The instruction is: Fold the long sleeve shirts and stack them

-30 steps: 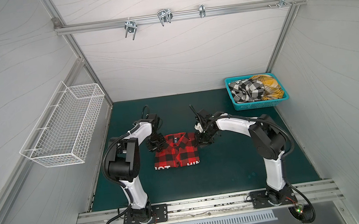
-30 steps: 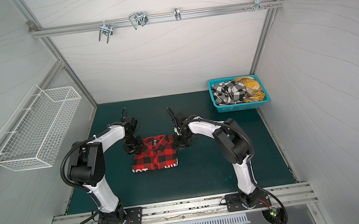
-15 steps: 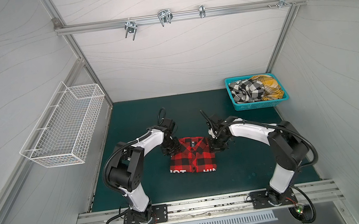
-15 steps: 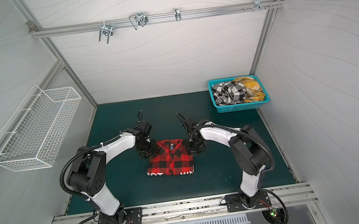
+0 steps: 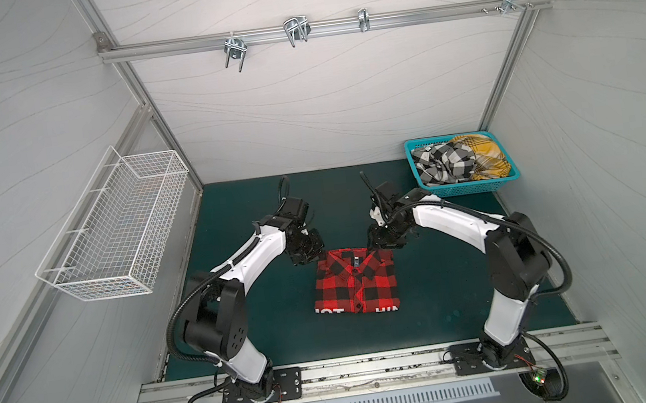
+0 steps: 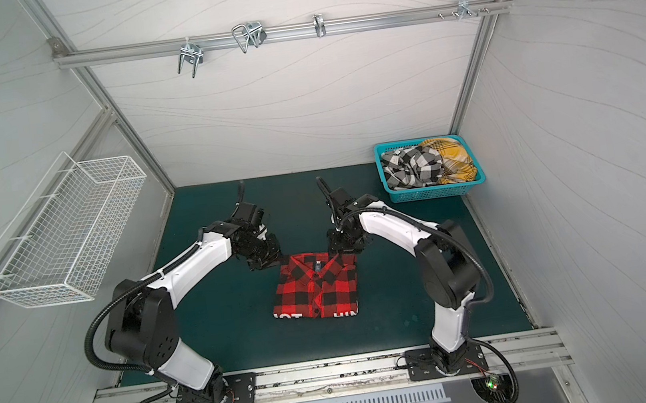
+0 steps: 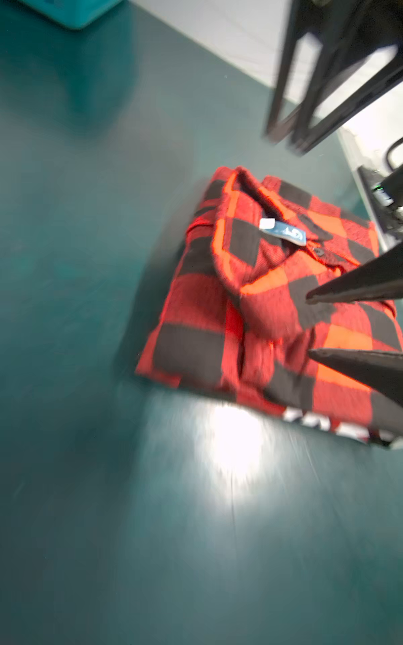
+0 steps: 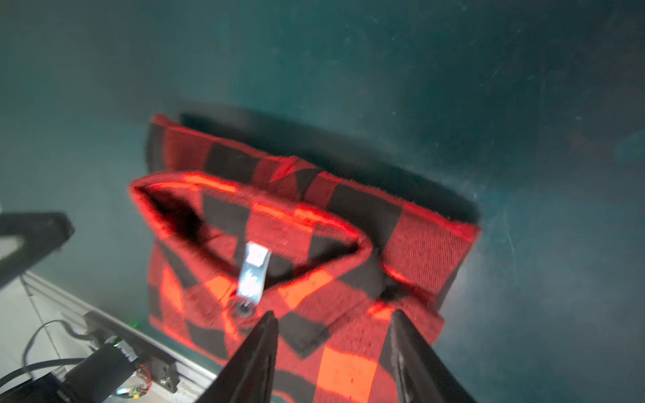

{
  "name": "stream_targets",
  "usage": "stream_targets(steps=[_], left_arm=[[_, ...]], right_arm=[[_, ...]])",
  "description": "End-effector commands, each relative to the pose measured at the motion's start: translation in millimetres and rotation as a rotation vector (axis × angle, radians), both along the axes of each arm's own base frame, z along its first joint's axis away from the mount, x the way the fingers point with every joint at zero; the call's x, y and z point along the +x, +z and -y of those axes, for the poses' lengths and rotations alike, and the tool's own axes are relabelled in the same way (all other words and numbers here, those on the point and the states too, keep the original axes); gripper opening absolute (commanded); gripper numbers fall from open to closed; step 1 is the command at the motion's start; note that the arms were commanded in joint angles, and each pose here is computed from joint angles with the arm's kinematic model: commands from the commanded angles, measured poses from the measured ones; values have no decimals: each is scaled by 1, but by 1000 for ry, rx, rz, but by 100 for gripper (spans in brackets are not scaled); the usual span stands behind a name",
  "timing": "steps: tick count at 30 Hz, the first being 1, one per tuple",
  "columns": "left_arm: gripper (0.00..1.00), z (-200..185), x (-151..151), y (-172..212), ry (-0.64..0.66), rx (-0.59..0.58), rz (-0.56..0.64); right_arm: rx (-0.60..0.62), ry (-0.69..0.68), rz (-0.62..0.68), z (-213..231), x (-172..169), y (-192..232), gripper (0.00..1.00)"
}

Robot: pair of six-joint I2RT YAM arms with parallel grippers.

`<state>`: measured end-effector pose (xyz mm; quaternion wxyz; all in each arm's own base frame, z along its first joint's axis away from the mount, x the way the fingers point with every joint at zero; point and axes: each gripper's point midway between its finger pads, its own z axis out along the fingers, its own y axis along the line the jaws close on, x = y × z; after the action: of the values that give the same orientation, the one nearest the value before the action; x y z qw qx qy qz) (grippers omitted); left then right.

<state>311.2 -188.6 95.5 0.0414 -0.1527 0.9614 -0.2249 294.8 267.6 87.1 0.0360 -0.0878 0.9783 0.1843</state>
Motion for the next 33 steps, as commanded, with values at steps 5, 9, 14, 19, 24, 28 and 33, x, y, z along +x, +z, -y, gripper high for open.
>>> stream_targets(steps=[5,9,14,19,24,28,33], left_arm=[[23,39,26,-22,-24,-124,-42],[21,46,35,-58,-7,-104,-112],[18,46,30,-99,2,-42,-213],[18,20,7,-94,32,62,-209],[39,7,4,-51,18,94,-112],[44,5,9,3,-3,84,-4],[36,13,-16,36,-65,49,52]], right_arm=[[-79,-10,-55,8,6,-33,35],[-91,-51,-61,16,13,-48,13],[-103,-85,-64,28,26,-58,6],[-104,-50,-51,25,37,-60,6],[-107,-42,-16,24,43,-42,25],[-89,-37,40,25,32,-7,45],[-55,-38,66,27,0,25,48]])
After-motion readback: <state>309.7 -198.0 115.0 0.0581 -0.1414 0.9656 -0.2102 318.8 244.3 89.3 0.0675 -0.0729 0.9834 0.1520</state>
